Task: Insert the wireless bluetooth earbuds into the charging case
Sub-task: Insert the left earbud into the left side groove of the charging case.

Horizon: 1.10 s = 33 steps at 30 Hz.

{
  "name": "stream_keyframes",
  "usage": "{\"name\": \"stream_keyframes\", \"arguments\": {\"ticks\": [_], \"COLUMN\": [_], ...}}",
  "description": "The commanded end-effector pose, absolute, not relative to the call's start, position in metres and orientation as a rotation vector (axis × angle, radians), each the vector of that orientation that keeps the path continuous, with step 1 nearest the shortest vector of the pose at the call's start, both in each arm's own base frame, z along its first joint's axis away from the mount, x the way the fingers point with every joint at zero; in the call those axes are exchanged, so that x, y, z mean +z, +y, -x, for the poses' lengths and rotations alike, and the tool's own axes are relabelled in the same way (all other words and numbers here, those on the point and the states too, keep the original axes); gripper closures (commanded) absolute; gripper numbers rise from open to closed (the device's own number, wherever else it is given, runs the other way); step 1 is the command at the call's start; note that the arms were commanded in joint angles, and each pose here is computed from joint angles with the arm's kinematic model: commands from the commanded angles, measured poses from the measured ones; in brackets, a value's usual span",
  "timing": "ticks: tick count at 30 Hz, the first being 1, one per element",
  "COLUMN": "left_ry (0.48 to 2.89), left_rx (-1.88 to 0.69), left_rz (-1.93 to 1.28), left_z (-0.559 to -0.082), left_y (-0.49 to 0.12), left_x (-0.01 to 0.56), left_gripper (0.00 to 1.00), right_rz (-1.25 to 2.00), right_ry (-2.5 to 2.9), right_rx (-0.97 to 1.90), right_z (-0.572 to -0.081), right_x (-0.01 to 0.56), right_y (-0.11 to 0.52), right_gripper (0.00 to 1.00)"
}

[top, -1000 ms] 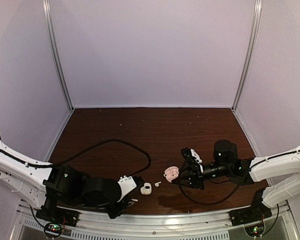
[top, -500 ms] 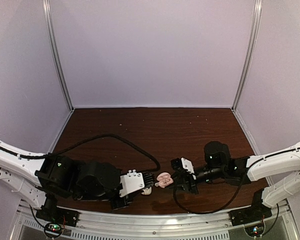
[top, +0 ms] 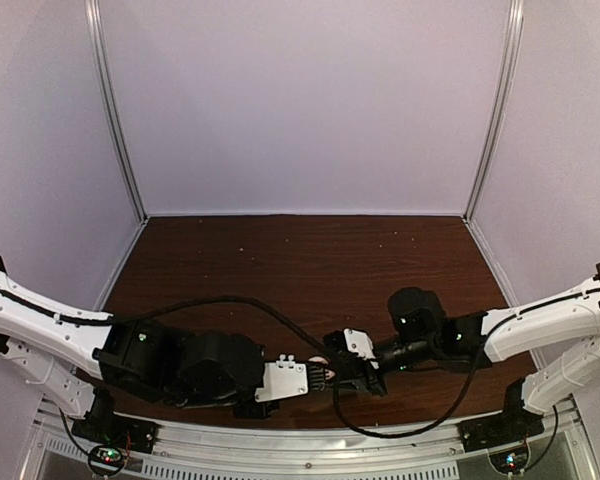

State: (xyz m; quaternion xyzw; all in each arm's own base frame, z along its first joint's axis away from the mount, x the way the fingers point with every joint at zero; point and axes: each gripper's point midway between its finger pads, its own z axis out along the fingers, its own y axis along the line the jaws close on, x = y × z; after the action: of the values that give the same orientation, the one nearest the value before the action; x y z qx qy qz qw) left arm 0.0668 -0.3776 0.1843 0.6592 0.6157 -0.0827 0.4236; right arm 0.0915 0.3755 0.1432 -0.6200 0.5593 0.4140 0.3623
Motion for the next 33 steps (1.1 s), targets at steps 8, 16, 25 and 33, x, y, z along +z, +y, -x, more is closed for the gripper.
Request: {"name": "stream_keyframes", "arguments": {"ticks": [8, 16, 25, 33], "left_ry": [1.471, 1.48, 1.471, 1.465], "left_rx": [-0.168, -0.14, -0.124, -0.111], "left_rz": [-1.64, -1.641, -1.672, -1.704], "left_z": [-0.074, -0.079, -0.078, -0.077], "left_y": [-0.393, -0.396, -0.399, -0.4], "left_x": [0.194, 0.189, 0.182, 0.175], "left_gripper": [0.89, 0.89, 0.89, 0.9], "right_rz": [1.598, 1.599, 1.597, 1.591], "right_ry": [1.396, 1.398, 1.401, 1.394], "right_rx": [1.105, 1.127, 1.144, 1.154], "right_z": [-0.087, -0.082, -0.081, -0.08], "right_x": [0.158, 0.161, 0.162, 0.165], "right_y": [0.387, 0.386, 0.389, 0.389], "right_gripper": [1.0, 1.0, 1.0, 1.0]}}
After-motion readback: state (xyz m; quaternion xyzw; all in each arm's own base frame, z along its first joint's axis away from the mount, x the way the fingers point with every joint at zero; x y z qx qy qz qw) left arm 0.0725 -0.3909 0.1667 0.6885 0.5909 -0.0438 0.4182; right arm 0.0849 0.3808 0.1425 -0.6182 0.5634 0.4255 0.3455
